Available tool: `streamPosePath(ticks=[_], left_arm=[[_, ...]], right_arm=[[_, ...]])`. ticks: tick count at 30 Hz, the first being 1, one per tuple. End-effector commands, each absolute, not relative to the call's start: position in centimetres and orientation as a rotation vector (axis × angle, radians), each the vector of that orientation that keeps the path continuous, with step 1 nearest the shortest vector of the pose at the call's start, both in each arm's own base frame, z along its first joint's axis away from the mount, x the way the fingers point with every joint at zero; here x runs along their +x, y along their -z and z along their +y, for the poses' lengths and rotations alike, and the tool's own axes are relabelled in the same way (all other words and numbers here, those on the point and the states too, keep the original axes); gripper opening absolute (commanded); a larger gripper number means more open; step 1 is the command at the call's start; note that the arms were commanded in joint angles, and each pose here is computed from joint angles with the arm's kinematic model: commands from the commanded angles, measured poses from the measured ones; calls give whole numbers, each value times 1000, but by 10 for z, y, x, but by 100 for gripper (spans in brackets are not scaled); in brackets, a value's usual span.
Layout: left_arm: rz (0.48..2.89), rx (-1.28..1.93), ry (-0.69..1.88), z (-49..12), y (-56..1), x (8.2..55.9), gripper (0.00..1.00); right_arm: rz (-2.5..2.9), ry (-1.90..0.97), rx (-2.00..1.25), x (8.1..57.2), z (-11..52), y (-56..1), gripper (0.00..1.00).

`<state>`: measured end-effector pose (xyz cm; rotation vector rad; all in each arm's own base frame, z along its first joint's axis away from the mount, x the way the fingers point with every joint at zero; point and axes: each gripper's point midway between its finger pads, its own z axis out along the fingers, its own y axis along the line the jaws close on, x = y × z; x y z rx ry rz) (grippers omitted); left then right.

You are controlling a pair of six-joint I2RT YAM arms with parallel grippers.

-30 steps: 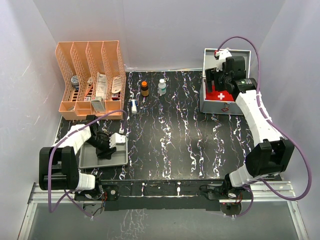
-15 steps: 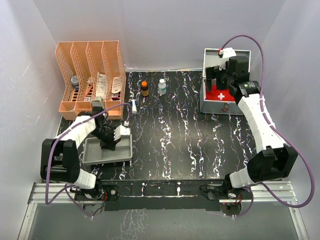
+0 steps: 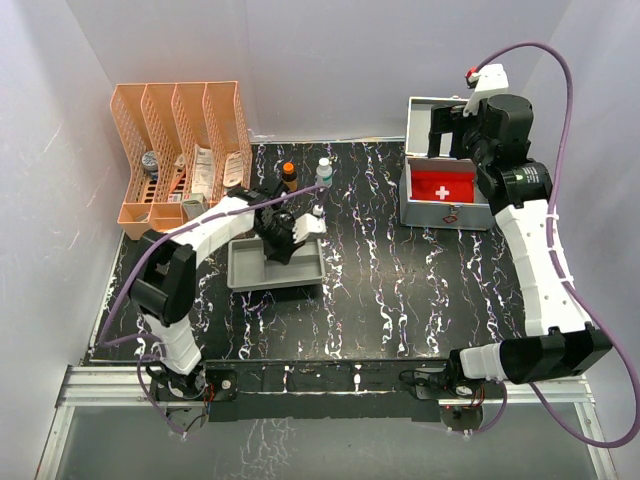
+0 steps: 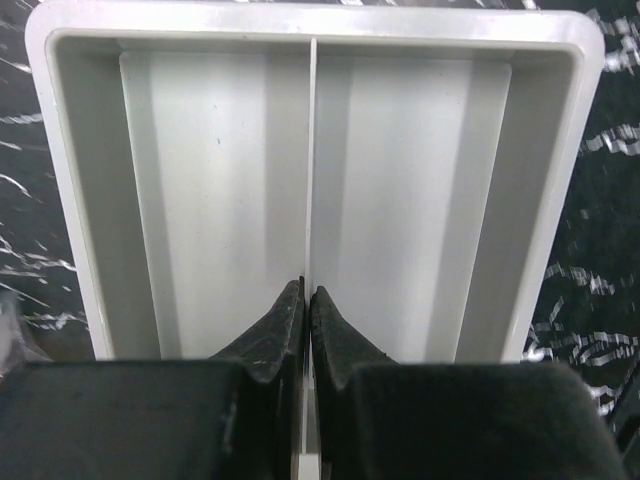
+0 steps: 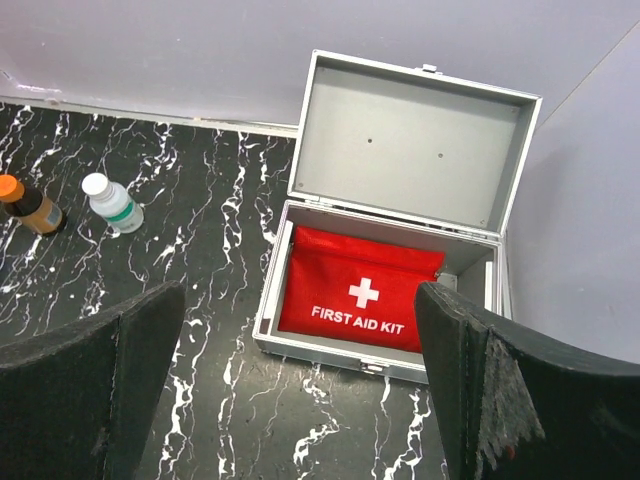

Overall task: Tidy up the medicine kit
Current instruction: Pick up the medicine box compartment at the center of the board, then place the medicine box compartment at the center of the board.

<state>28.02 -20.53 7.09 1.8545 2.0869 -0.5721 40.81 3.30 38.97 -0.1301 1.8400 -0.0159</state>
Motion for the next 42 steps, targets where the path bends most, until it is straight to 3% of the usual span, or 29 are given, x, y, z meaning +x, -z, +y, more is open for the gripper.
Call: streamPosePath(ticks=[1, 12, 19, 29, 30, 33, 35, 37, 42], left_arm=[[2155, 1656, 515, -245, -88, 308, 0], [2064, 1707, 486, -335, -70, 307, 0], [2116, 1791, 478, -327, -24, 293, 0], [2080, 1894, 480, -321, -13, 287, 0], [2073, 1902, 485, -321, -16, 287, 2], [2024, 1935, 514, -320, -34, 281, 50], [1988, 1927, 523, -319, -52, 278, 68], [1956, 1891, 521, -321, -75, 278, 73], [1882, 1619, 398, -329, -158, 311, 75]], right_arm=[[1741, 22, -78, 395, 28, -427, 98], [1732, 35, -56, 378, 22, -437, 98], [1734, 47, -58, 367, 20, -445, 98], [1721, 98, -64, 363, 13, -448, 98], [1721, 96, -62, 363, 13, -447, 98], [1715, 84, -57, 362, 14, -446, 98], [1709, 80, -51, 361, 14, -446, 98], [1705, 79, -45, 360, 13, -446, 98], [1709, 73, -36, 361, 14, -442, 98]])
